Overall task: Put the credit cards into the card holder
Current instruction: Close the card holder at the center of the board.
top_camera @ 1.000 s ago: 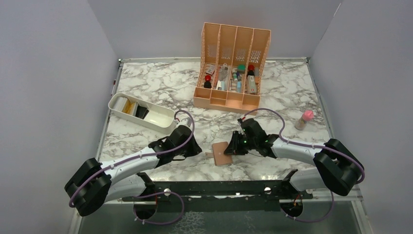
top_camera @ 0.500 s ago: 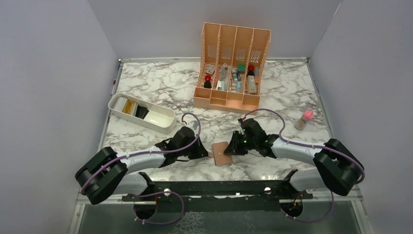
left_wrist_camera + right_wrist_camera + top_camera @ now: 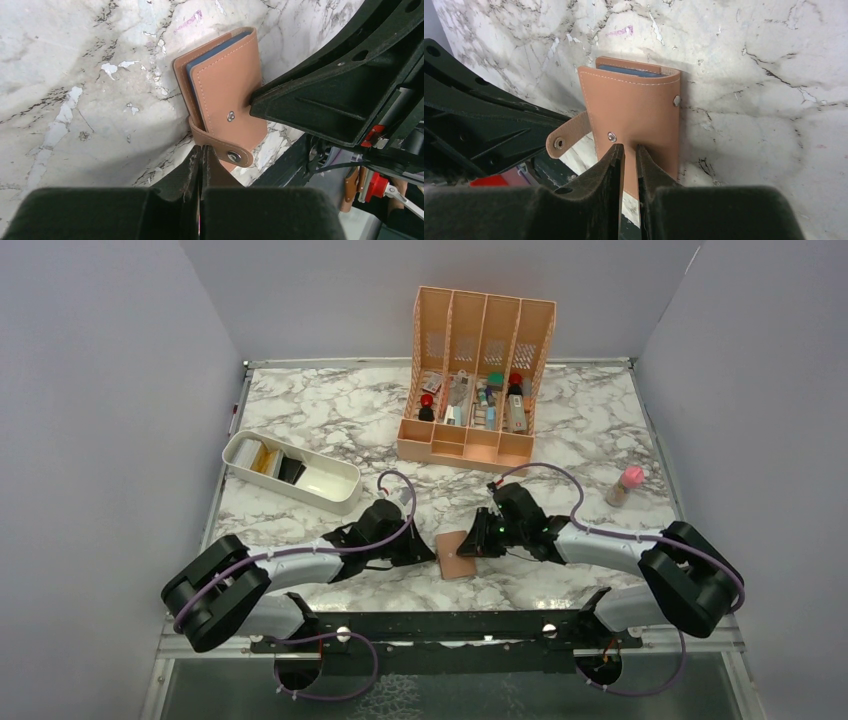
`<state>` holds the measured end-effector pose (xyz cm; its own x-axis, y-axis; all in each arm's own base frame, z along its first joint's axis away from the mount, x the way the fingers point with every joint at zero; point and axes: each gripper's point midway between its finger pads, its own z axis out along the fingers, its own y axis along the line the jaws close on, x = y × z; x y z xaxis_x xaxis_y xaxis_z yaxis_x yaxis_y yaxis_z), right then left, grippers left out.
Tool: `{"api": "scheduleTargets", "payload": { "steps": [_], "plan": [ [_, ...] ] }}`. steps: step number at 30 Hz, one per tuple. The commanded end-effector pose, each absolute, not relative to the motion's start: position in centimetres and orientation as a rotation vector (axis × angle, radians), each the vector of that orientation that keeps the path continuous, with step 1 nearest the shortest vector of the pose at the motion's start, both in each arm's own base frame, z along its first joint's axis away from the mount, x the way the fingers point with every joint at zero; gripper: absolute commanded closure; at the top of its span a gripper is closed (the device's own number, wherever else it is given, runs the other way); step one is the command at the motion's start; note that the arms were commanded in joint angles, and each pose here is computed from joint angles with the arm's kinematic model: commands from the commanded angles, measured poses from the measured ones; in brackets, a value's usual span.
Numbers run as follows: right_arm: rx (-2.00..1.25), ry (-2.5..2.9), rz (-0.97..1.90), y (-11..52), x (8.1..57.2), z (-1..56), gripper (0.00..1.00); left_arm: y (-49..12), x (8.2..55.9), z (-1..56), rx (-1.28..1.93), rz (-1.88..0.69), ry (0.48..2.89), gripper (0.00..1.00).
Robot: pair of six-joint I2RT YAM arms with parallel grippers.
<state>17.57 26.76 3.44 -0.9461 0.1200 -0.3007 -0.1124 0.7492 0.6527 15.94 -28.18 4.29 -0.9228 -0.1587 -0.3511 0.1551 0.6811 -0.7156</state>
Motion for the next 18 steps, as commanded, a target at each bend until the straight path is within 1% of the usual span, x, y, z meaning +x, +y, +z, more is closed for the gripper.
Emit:
{"api": "scheduleTargets", "payload": {
  "steps": [1, 18],
  "plan": [
    [-0.001, 2.658, 1.007, 26.8, 16.7, 2.4, 0.81, -29.6, 16.2, 5.8, 0.034, -1.190, 2.462, 0.98],
    [0.007, 2.657, 0.971, 26.6, 17.1, 2.1, 0.81, -30.7, 16.6, 6.2, 0.074, -1.192, 2.449, 0.94]
  ]
}}
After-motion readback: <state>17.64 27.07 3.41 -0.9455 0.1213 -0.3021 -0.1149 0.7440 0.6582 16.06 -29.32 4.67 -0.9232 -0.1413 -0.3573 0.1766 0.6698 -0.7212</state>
